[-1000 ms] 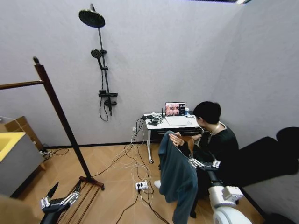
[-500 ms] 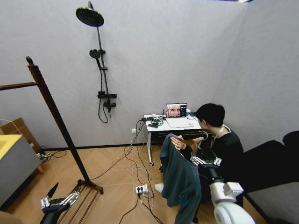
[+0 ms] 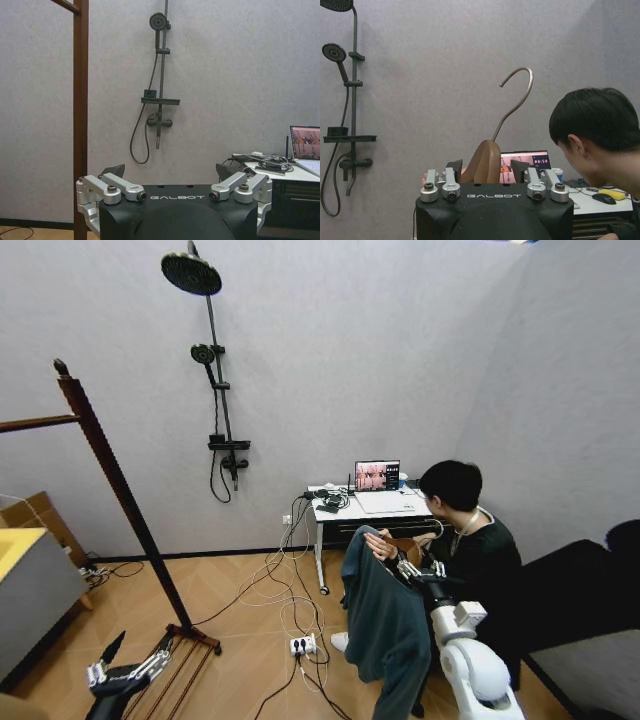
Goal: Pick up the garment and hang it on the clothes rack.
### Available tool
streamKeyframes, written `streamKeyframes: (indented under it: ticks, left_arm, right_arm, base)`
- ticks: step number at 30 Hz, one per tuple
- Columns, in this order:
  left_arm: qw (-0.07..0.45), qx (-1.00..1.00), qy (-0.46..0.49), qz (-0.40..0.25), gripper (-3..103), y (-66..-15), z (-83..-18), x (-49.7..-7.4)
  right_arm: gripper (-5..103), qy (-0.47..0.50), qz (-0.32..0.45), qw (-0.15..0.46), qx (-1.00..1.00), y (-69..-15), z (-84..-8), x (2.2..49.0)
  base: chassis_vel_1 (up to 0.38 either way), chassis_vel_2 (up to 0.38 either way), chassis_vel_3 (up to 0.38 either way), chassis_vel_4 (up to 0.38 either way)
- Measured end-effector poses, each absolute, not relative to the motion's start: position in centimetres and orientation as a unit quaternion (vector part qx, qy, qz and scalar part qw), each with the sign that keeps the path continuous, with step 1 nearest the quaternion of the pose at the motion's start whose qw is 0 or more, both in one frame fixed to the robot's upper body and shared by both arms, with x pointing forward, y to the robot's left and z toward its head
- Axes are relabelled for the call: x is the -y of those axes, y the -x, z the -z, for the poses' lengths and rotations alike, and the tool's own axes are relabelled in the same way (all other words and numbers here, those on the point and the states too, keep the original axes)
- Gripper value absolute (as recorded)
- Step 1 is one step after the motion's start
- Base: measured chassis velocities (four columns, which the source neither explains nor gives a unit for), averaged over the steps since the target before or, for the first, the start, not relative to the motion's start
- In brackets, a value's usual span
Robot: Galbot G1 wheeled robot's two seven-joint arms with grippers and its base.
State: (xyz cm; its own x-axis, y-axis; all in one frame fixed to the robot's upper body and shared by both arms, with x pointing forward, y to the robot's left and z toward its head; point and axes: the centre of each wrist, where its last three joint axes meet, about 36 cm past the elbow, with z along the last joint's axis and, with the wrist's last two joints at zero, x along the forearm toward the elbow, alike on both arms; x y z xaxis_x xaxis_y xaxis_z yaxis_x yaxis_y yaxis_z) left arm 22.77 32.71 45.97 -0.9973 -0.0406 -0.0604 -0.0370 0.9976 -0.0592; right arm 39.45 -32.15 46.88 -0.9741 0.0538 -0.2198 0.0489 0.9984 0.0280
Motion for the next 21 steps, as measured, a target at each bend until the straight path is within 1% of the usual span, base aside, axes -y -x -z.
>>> streamKeyframes:
  ticks: [1, 4, 5, 7, 8, 10, 11, 12, 13, 15, 16, 21]
  left_arm:
    - [0.031, -0.999, 0.019, 0.029, 100, -22.8, -46.0, -32.7]
    - [0.031, -0.999, 0.019, 0.029, 100, -22.8, -46.0, -32.7]
    - [0.031, -0.999, 0.019, 0.029, 100, -22.8, -46.0, -32.7]
    - [0.031, -0.999, 0.019, 0.029, 100, -22.8, -46.0, -32.7]
    - [0.031, -0.999, 0.019, 0.029, 100, -22.8, -46.0, -32.7]
    - [0.031, -0.999, 0.019, 0.029, 100, -22.8, -46.0, -32.7]
    - [0.031, -0.999, 0.019, 0.029, 100, -22.8, -46.0, -32.7]
    - [0.031, -0.999, 0.019, 0.029, 100, -22.8, -46.0, -32.7]
    - [0.031, -0.999, 0.019, 0.029, 100, -22.8, -46.0, -32.7]
    - [0.031, -0.999, 0.019, 0.029, 100, -22.8, -46.0, -32.7]
    - [0.031, -0.999, 0.019, 0.029, 100, -22.8, -46.0, -32.7]
    - [0.031, -0.999, 0.019, 0.029, 100, -22.8, -46.0, -32.7]
  right_arm:
    - [61, -0.026, -0.011, 0.111, -0.993, -39.5, -46.9, 32.1]
    - [44, -0.029, -0.006, 0.111, -0.993, -39.4, -46.8, 32.2]
    - [44, -0.029, -0.006, 0.111, -0.993, -39.4, -46.8, 32.2]
    - [33, -0.030, -0.004, 0.111, -0.993, -39.1, -46.8, 32.2]
    - [33, -0.030, -0.004, 0.111, -0.993, -39.1, -46.8, 32.2]
    - [23, -0.030, -0.003, 0.113, -0.993, -38.9, -46.9, 32.2]
    - [23, -0.031, -0.002, 0.115, -0.993, -38.9, -47.0, 32.2]
    - [18, -0.032, -0.001, 0.117, -0.993, -38.8, -47.1, 32.1]
    - [18, -0.032, -0.001, 0.117, -0.993, -38.8, -47.1, 32.1]
    - [11, -0.035, 0.007, 0.122, -0.992, -38.6, -47.3, 32.1]
    - [10, -0.036, 0.009, 0.123, -0.992, -38.5, -47.3, 32.1]
    - [10, -0.035, 0.010, 0.129, -0.991, -38.8, -47.7, 31.6]
  base:
    - [0.000, 0.000, 0.000, 0.000]
    - [0.000, 0.000, 0.000, 0.000]
    - [0.000, 0.000, 0.000, 0.000]
    - [0.000, 0.000, 0.000, 0.000]
    - [0.000, 0.000, 0.000, 0.000]
    - [0.000, 0.000, 0.000, 0.000]
    - [0.000, 0.000, 0.000, 0.000]
    - [0.000, 0.000, 0.000, 0.000]
    - [0.000, 0.000, 0.000, 0.000]
    - [0.000, 0.000, 0.000, 0.000]
    - [0.000, 0.000, 0.000, 0.000]
    - [0.000, 0.000, 0.000, 0.000]
